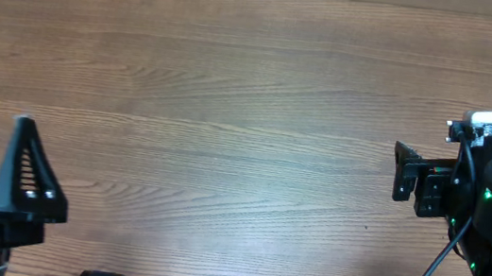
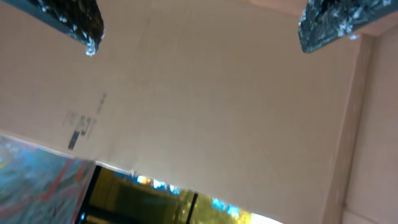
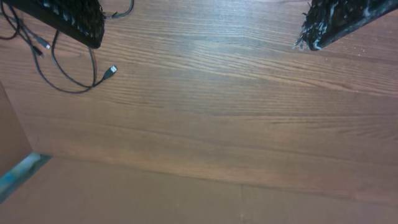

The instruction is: Untangle cables

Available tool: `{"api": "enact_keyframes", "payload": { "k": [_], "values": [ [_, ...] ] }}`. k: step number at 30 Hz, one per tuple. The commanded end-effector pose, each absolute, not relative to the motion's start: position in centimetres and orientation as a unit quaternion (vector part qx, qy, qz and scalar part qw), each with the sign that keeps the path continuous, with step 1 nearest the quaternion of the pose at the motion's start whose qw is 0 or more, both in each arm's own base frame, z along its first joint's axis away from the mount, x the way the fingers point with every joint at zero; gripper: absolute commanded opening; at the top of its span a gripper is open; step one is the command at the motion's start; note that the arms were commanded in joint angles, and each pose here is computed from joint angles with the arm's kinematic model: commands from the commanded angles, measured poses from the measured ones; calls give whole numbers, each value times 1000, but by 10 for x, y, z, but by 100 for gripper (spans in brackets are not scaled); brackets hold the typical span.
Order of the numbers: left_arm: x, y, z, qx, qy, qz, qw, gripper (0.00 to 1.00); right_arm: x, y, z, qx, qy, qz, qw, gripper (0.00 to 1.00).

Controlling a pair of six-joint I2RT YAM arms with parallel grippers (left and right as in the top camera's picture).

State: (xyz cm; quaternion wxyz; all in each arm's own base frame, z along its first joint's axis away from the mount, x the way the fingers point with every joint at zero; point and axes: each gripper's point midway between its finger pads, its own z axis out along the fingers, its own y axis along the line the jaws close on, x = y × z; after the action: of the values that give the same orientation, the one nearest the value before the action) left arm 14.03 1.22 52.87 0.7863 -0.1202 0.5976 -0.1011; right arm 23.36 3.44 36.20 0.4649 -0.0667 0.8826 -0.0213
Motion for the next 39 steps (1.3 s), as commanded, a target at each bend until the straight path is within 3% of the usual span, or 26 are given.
{"api": "enact_keyframes", "payload": {
  "k": [1, 19, 39],
  "values": [
    [145, 12, 501, -112, 594, -94, 791, 100, 233, 34, 365, -64, 880, -23, 470, 100],
    [161, 4, 416, -80, 474, -121, 868, 100, 233, 34, 365, -64, 880, -23, 470, 100],
    [197, 3, 348, -84, 513, -117, 846, 100, 233, 34, 365, -64, 880, -23, 470, 100]
  ]
}}
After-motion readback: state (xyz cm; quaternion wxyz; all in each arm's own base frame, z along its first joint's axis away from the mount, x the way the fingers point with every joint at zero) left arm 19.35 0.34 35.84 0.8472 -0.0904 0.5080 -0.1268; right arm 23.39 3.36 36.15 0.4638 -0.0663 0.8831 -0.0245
